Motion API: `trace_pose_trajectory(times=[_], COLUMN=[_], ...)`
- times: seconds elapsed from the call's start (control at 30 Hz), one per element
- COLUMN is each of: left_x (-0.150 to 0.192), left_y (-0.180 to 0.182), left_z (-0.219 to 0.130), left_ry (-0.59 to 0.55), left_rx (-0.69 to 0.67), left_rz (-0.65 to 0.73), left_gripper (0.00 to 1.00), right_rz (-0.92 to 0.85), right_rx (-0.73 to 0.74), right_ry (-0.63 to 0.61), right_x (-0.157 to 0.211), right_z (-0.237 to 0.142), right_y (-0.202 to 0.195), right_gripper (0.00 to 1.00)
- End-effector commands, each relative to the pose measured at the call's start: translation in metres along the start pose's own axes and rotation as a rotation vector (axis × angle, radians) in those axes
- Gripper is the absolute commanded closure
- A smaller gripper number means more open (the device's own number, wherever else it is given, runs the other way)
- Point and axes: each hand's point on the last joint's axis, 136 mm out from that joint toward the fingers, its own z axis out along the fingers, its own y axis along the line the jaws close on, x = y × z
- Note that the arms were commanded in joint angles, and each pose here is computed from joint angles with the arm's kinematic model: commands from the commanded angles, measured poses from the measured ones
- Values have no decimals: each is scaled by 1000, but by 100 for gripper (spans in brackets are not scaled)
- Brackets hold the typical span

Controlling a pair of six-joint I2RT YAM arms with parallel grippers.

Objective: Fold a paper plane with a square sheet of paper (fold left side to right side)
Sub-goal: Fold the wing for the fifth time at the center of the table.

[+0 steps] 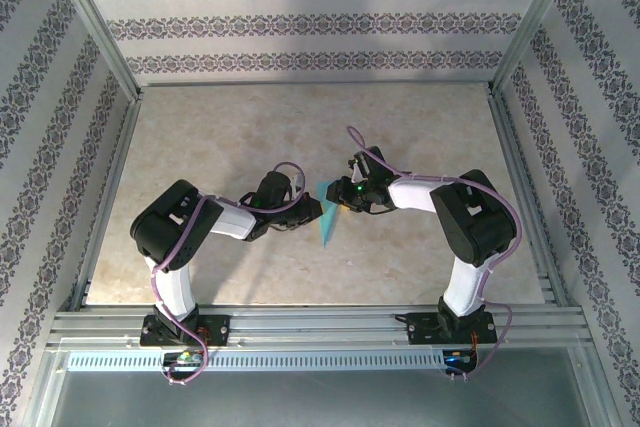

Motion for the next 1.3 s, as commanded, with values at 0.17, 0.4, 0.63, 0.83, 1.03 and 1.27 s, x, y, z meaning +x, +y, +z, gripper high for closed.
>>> trace_pose_trajectory(times=[0.17, 0.4, 0.63, 0.83, 1.03, 1.27], left_x=[-3, 1, 1, 4, 5, 9], left_y=[16, 25, 29, 30, 33, 40], left_z=[1, 0, -4, -6, -5, -5], left_ry=[0, 2, -8, -8, -8, -3], left_rx=[-53, -71, -98, -103, -108, -130], left_rz=[-1, -17, -11, -11, -19, -35], left_gripper=[96, 96, 97, 97, 98, 98], right_rz=[-5, -7, -8, -7, -10, -13], right_rx=[84, 82, 85, 85, 83, 68], right_ry=[36, 39, 39, 42, 42, 33], right_x=[13, 13, 13, 13, 13, 10], right_z=[12, 14, 14, 14, 14, 11], right_y=[-23, -22, -22, -23, -21, -15], right_gripper=[59, 59, 59, 59, 59, 59])
